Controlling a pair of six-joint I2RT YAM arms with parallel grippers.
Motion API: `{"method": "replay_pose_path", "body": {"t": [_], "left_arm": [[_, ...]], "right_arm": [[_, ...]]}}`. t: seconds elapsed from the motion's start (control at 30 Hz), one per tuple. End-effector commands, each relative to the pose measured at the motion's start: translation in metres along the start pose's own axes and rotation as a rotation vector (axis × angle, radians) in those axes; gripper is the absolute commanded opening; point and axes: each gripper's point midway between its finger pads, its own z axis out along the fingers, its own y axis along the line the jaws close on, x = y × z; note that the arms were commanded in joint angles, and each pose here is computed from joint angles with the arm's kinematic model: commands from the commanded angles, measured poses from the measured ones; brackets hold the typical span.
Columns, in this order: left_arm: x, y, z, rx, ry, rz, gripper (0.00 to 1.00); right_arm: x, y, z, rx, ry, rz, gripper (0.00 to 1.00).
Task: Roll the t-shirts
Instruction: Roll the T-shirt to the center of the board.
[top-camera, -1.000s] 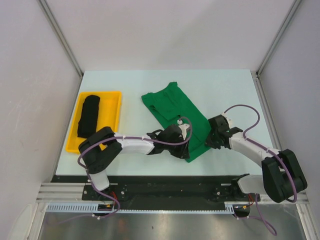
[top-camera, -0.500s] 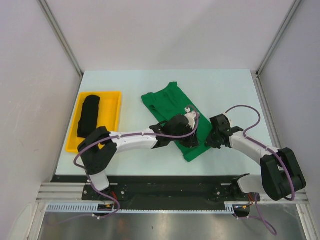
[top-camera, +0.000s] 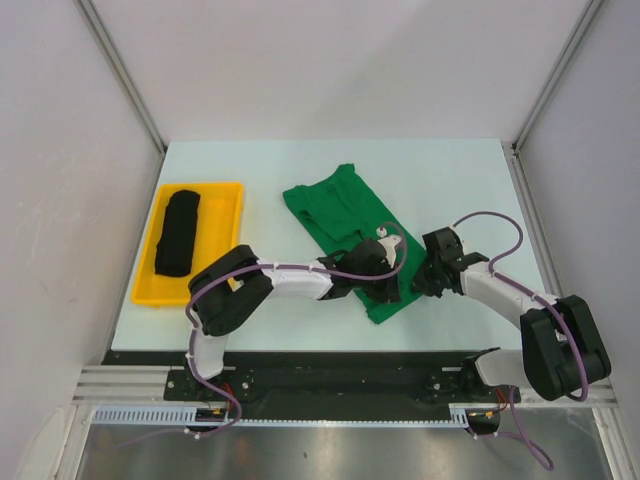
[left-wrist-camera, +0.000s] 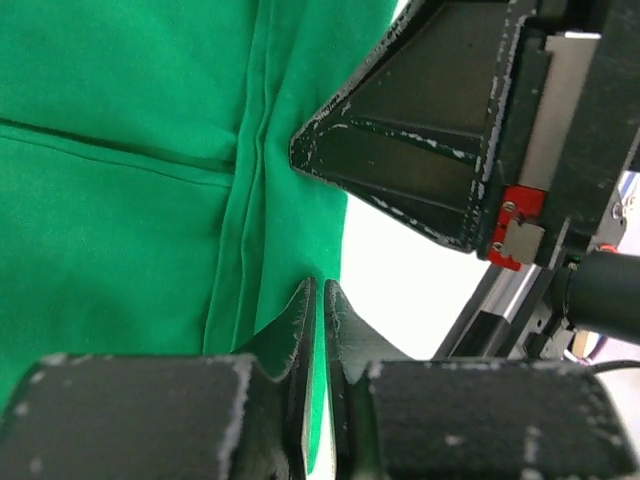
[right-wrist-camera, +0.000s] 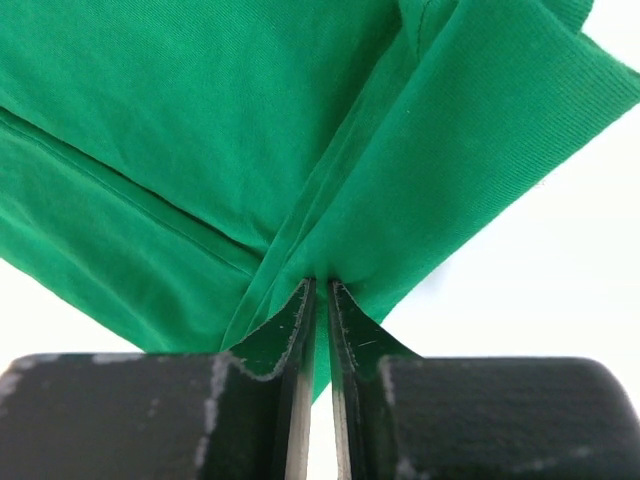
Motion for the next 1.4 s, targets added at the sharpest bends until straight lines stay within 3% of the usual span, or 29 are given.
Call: {"method": "replay_pose_path", "body": {"t": [0.0, 0.2, 0.63, 1.37], "left_arm": [[-0.006, 0.000, 0.006, -0.006, -0.042, -0.020, 0.09], [0.008, 0.013, 0.007, -0.044, -0.019, -0.041, 0.04], [0.012, 0.016, 0.009, -0.048, -0.007, -0.048, 0.02], [0.011, 0.016, 0.004, -0.056, -0.009, -0.024, 0.03]], "right_arm": [[-0.008, -0.001, -0.001, -0.006, -0.016, 0.016, 0.16], [-0.024, -0.002, -0.006, -0.036, -0.045, 0.018, 0.22], [-0.065, -0.034, 0.000, 0.004, -0.081, 0.049, 0.21], [-0.098, -0.025, 0.008, 0.004, -0.108, 0.058, 0.21]]}}
